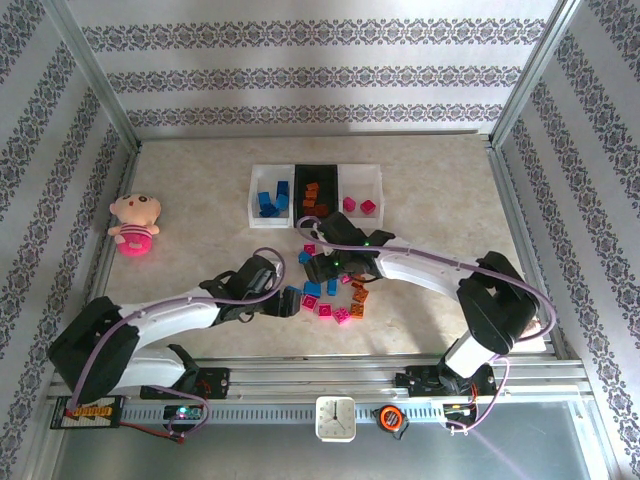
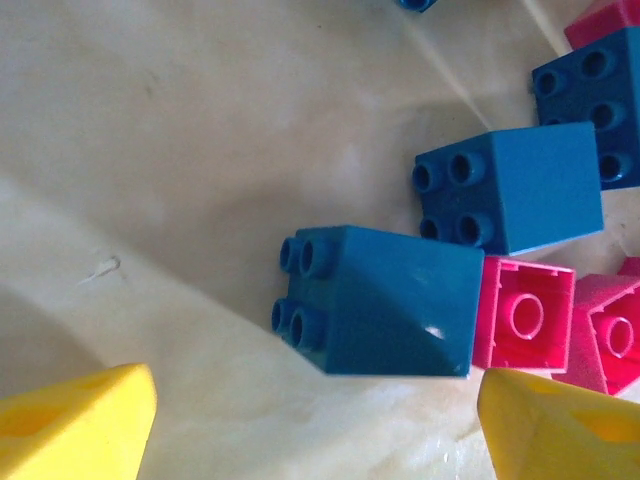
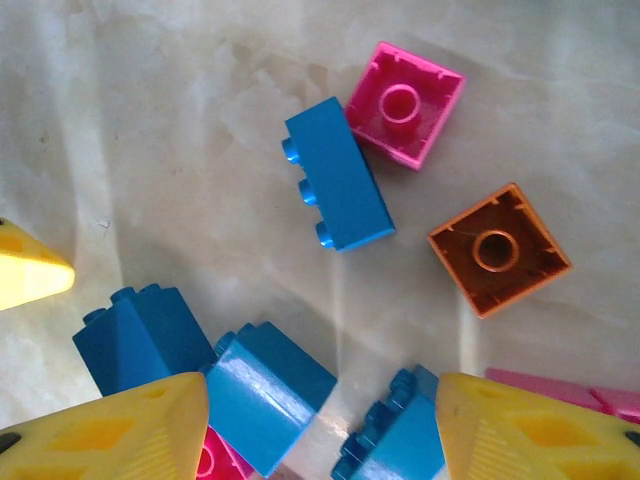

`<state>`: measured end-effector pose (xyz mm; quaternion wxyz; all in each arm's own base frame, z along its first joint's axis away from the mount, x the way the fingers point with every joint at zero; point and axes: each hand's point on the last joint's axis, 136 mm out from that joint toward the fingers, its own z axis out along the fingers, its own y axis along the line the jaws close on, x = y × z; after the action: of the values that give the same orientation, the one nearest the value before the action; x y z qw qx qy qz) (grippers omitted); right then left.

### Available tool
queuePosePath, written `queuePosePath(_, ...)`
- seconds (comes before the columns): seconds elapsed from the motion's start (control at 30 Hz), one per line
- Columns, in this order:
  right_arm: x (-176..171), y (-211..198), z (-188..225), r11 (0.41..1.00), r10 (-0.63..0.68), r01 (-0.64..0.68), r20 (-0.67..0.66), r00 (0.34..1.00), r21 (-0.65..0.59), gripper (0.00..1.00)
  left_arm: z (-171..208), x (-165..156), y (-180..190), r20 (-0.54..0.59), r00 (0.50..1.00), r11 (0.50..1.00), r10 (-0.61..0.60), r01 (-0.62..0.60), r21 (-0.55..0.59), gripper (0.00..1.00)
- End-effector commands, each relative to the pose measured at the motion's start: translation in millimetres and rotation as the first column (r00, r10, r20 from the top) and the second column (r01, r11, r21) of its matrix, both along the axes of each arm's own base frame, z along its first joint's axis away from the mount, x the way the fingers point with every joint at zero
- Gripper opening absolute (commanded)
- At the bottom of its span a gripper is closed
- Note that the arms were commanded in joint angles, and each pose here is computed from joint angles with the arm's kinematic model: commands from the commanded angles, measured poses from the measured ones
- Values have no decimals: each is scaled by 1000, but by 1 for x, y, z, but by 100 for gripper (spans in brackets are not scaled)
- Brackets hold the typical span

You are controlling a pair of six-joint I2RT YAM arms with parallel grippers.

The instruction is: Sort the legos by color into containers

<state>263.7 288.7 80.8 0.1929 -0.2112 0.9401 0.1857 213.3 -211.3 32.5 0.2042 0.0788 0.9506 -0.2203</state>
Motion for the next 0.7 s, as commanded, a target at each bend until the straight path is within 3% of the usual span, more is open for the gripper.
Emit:
queuePosePath(0.0,0,-12,4,999,-41,41,7,999,0,62,16,16,-20,80,996,999,-33,36,-40,83)
queuePosePath(0.1,0,-15,4,999,-49,49,9,999,7,62,16,20,-24,89,995,998,-47,50,-37,83)
queuePosePath(0.37,2,-19,7,998,-59,59,12,998,20,62,5,21,-29,70,995,998,-65,66,-11,68)
queuePosePath(0.57,1,-20,6,997,-66,66,6,998,28,62,10,28,-29,126,989,997,-74,72,22,74)
queuePosePath(0.67,2,-21,7,997,-69,69,8,998,31,62,14,35,-26,166,982,995,-88,79,61,70)
